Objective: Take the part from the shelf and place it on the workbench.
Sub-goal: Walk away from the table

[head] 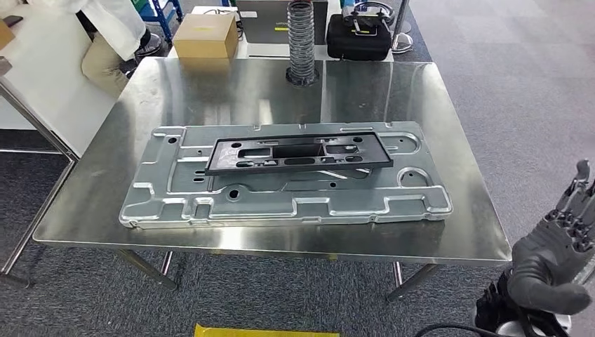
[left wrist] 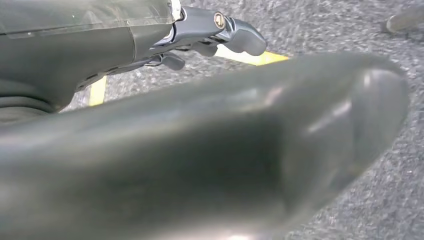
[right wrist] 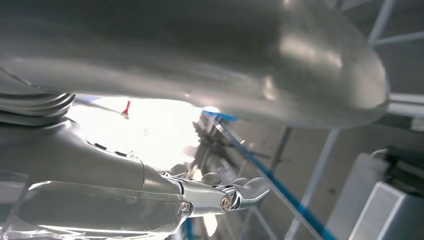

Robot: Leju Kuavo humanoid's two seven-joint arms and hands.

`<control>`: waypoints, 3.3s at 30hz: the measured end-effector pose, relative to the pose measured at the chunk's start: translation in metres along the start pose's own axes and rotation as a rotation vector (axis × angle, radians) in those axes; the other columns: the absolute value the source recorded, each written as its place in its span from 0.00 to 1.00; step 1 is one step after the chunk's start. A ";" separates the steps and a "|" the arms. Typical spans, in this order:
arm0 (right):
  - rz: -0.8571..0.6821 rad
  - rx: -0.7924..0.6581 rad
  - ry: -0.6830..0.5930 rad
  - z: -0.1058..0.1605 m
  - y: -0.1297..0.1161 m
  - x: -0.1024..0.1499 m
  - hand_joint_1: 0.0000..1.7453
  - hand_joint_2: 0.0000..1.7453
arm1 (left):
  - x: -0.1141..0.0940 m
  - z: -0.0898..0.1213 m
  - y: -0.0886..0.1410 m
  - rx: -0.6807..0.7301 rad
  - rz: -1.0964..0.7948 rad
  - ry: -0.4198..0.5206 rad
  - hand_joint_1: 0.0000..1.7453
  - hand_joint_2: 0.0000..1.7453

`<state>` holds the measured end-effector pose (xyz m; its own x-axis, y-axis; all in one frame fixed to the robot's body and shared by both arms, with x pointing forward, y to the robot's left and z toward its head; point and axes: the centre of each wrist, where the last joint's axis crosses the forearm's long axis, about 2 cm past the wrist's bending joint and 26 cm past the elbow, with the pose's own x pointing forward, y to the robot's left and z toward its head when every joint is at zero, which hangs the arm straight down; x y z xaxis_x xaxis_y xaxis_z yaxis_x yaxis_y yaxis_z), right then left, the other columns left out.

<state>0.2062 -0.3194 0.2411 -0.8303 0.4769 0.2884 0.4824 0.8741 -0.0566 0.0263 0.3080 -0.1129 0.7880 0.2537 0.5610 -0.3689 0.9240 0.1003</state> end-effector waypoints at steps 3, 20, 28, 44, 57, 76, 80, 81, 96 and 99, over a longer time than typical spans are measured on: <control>0.034 0.003 0.046 0.011 -0.010 0.000 0.00 0.00 | -0.001 0.000 0.000 0.004 0.003 -0.002 0.00 0.00; 0.269 -0.011 0.325 0.065 -0.079 -0.029 0.00 0.00 | 0.002 -0.001 0.003 0.013 0.014 -0.021 0.00 0.00; 0.396 0.034 0.591 0.127 -0.107 -0.051 0.00 0.00 | 0.001 0.000 -0.002 -0.006 -0.002 -0.025 0.00 0.00; 0.464 0.062 1.399 0.310 -0.115 -0.026 0.00 0.00 | 0.002 0.000 -0.009 -0.002 0.006 -0.023 0.00 0.00; 0.352 0.083 1.901 0.365 -0.090 0.010 0.00 0.00 | 0.001 0.001 -0.013 -0.010 0.023 -0.033 0.00 0.00; 0.090 -0.008 2.457 0.384 -0.064 0.040 0.00 0.00 | 0.004 0.000 -0.014 -0.043 0.000 -0.041 0.00 0.00; 0.061 -0.031 2.484 0.385 -0.061 0.041 0.00 0.00 | 0.003 0.000 -0.014 -0.060 -0.006 -0.041 0.00 0.00; 0.056 -0.037 2.490 0.385 -0.061 0.042 0.00 0.00 | 0.003 0.000 -0.014 -0.062 -0.007 -0.041 0.00 0.00; 0.009 -0.054 2.546 0.386 -0.052 0.045 0.00 0.00 | 0.002 0.001 -0.013 -0.066 -0.028 -0.008 0.00 0.00; -0.002 -0.069 2.562 0.387 -0.050 0.047 0.00 0.25 | 0.003 0.000 -0.013 -0.062 -0.034 0.013 0.00 0.00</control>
<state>0.0352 -0.3056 -0.1120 0.8225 -0.4925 0.2847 0.5269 0.8482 -0.0549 0.0333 0.2964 -0.1125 0.8059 0.2251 0.5475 -0.3109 0.9480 0.0679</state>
